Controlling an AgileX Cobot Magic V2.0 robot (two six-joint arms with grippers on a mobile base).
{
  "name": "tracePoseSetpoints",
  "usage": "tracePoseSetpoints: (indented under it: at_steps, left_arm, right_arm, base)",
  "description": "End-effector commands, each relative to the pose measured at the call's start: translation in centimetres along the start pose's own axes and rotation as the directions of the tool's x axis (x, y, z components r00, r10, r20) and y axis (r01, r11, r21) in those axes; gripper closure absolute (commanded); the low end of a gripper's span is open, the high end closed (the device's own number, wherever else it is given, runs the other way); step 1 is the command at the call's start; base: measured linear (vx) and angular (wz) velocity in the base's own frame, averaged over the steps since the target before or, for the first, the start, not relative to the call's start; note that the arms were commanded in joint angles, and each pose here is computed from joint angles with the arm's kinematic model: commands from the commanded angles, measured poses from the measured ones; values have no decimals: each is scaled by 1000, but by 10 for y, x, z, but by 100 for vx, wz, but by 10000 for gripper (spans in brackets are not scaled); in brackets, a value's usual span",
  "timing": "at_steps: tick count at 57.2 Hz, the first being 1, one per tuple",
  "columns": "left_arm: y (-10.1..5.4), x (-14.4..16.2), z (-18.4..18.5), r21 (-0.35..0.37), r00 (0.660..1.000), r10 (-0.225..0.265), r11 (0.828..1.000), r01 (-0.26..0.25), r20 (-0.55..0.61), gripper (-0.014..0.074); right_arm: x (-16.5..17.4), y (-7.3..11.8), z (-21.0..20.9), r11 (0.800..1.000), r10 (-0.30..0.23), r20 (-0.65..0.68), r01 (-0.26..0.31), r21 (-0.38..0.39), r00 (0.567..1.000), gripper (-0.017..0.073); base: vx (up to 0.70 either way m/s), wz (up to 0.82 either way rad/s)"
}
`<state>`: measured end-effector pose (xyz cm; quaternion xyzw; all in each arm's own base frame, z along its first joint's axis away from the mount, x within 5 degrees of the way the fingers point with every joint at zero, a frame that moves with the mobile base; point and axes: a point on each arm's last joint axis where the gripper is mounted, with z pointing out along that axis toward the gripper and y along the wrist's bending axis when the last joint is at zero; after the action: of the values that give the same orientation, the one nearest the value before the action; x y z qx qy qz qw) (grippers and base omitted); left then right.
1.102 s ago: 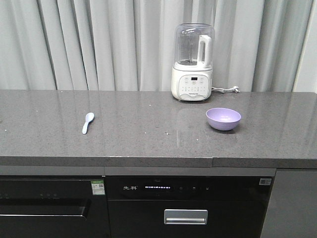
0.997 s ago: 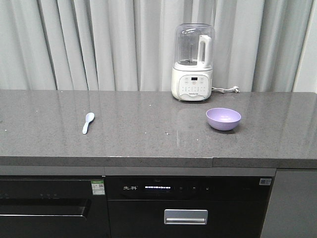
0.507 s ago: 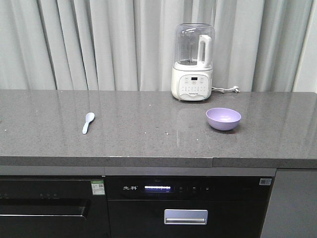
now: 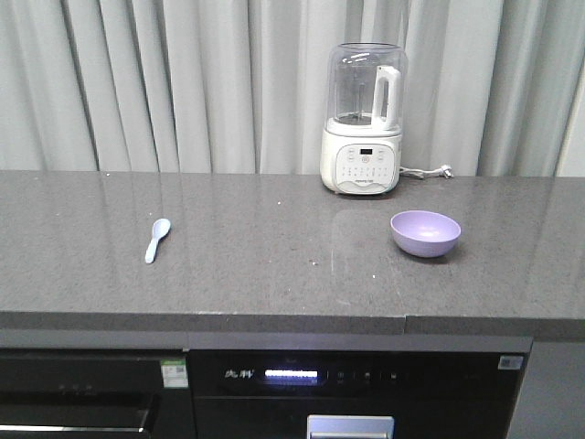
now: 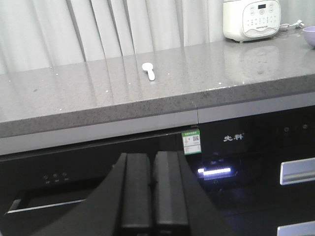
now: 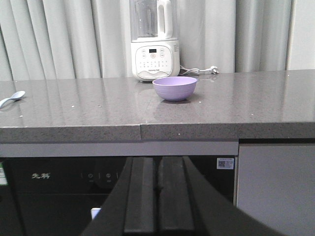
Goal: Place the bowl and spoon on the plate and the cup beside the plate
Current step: 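Drive the base toward the white spoon and lavender bowl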
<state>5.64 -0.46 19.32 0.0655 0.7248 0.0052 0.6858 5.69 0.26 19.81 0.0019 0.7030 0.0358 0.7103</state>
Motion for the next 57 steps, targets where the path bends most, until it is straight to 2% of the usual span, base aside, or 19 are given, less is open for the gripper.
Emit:
tracePoseSetpoints:
  at_steps: [1,57]
  left_arm:
    - [1,-16,-3,-9,993,-4,1000,5,119,597]
    - [1,-16,-3,-9,993,-4,1000,5,119,597]
  right_arm:
    - [-7,1,-1,1000,-16,84,16,-9,996,568]
    - [-7,1,-1,1000,-16,84,16,-9,996,568]
  base:
    - [30,-5]
    - [35,-4]
